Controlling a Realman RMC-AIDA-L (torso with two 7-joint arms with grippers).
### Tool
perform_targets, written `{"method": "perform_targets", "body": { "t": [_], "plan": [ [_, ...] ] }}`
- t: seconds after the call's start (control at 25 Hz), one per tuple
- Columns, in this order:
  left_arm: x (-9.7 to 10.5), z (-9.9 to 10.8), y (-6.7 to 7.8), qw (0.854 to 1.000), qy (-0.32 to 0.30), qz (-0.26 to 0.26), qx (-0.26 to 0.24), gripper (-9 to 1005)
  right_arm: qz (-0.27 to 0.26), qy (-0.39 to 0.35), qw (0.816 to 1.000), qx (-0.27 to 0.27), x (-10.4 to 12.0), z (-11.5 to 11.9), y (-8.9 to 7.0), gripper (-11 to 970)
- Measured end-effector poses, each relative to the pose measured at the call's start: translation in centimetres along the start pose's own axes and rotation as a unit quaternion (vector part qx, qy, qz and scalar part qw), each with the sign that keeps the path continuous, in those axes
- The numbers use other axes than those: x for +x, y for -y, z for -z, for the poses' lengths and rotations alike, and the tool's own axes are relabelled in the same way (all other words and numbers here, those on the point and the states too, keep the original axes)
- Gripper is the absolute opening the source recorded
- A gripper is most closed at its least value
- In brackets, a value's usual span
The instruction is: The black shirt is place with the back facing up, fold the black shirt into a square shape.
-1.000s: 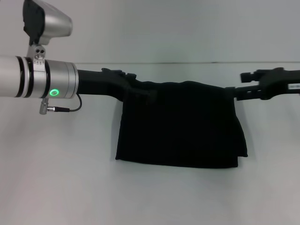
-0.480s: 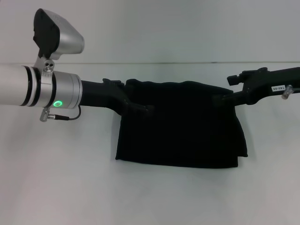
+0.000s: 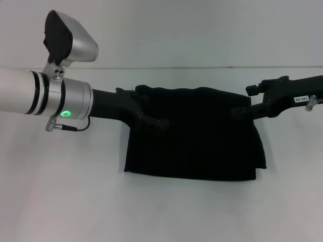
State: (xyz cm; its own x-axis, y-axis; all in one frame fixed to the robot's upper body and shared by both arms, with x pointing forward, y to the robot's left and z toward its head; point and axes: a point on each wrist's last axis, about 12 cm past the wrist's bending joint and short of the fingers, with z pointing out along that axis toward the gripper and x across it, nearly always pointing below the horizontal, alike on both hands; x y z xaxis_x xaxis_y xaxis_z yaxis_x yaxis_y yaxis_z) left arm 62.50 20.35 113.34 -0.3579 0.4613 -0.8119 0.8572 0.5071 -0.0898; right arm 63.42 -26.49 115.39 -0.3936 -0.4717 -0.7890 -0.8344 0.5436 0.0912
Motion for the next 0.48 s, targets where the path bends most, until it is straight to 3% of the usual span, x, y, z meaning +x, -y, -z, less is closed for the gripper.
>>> {"method": "perform_targets", "body": {
  "t": [0.48],
  "plan": [
    [0.08, 0.98, -0.23, 1.000, 0.000, 0.001, 0.000, 952, -0.005, 0.000, 1.000, 0.000, 0.48, -0.04, -0.14, 927]
  ]
}}
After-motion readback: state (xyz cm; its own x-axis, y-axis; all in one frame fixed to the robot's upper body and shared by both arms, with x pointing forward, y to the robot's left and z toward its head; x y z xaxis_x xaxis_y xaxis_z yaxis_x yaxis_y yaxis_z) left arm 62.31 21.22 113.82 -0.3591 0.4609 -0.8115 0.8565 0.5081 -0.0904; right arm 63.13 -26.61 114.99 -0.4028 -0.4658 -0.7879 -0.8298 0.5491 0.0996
